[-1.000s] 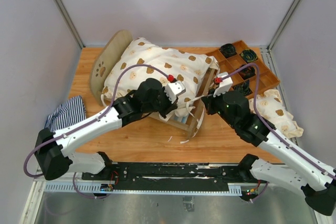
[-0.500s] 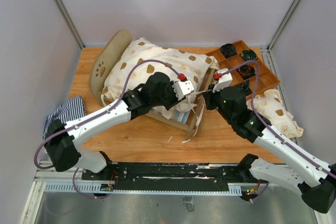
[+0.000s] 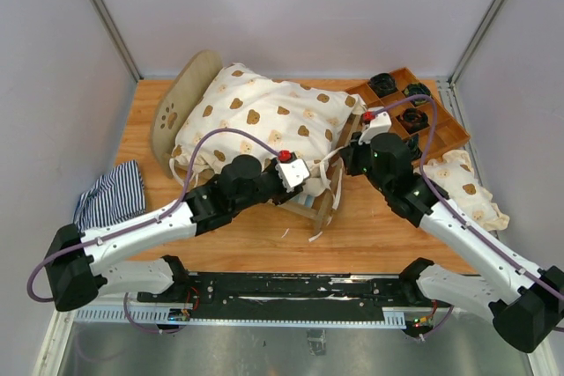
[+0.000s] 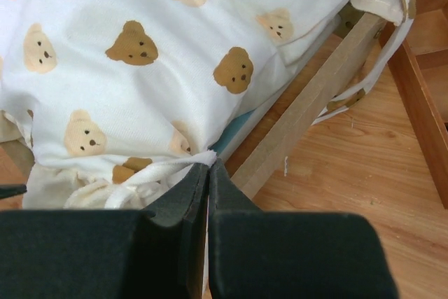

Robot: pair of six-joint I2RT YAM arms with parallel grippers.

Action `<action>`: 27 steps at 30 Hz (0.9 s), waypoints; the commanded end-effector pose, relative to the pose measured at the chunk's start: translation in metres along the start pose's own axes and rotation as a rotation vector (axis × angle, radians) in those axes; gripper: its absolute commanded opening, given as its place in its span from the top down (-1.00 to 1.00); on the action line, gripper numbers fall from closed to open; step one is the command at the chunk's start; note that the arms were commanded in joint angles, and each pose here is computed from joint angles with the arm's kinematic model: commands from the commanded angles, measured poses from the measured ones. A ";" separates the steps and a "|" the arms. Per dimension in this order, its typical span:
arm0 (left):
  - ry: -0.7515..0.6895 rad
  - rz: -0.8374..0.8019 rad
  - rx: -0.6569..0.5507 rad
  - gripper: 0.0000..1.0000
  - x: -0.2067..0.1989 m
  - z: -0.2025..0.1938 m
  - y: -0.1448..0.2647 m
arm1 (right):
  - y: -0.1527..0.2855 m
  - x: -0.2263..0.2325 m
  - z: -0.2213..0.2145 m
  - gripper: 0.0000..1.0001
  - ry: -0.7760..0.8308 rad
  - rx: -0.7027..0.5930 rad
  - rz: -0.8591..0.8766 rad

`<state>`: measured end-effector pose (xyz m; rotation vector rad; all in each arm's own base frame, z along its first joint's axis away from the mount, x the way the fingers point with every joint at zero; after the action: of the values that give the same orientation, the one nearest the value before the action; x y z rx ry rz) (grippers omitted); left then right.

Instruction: Set up the pet bed

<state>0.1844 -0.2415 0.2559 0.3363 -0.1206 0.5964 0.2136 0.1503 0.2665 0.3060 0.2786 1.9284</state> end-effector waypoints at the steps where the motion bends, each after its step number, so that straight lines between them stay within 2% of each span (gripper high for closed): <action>1: 0.025 -0.073 -0.138 0.03 -0.016 0.013 -0.002 | -0.002 0.000 0.019 0.99 -0.056 -0.057 0.026; 5: -0.011 -0.062 -0.123 -0.03 -0.030 0.002 -0.010 | -0.004 0.001 0.017 0.99 -0.066 -0.056 0.037; 14: 0.006 0.107 -0.014 -0.01 -0.033 -0.013 -0.044 | -0.001 0.001 0.020 0.99 -0.075 -0.067 0.052; 15: -0.003 0.131 0.003 0.06 -0.032 -0.017 -0.045 | 0.000 0.000 0.019 0.99 -0.076 -0.067 0.054; 16: -0.014 0.158 0.018 0.21 -0.030 -0.020 -0.046 | 0.001 0.001 0.020 0.99 -0.074 -0.068 0.057; 17: -0.022 0.191 0.025 0.60 -0.027 -0.021 -0.044 | 0.001 0.000 0.019 0.99 -0.072 -0.064 0.057; 18: -0.027 0.229 0.026 0.90 -0.023 -0.021 -0.041 | 0.002 -0.001 0.018 0.99 -0.067 -0.061 0.056; 19: -0.036 0.255 0.019 0.98 -0.020 -0.019 -0.037 | 0.003 -0.002 0.018 0.99 -0.063 -0.059 0.052; 22: -0.047 0.250 -0.019 0.99 -0.011 -0.006 -0.025 | 0.007 -0.006 0.019 1.00 -0.055 -0.061 0.040; 27: -0.010 0.093 -0.053 0.99 0.008 0.008 -0.006 | 0.021 -0.008 0.031 0.99 -0.007 -0.052 0.065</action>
<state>0.1890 -0.2570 0.2297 0.3711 -0.1707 0.7640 0.2120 0.1471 0.2748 0.3548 0.2326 1.9780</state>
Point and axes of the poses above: each gripper's point midway between its finger pads, its own y axis back along the fingers, its own x axis along the line the jaws close on, z = x × y, the point moved 9 cm from there along y, back along the fingers, and after that the axes turned 7 degrees about y, right-handed, at the moved point
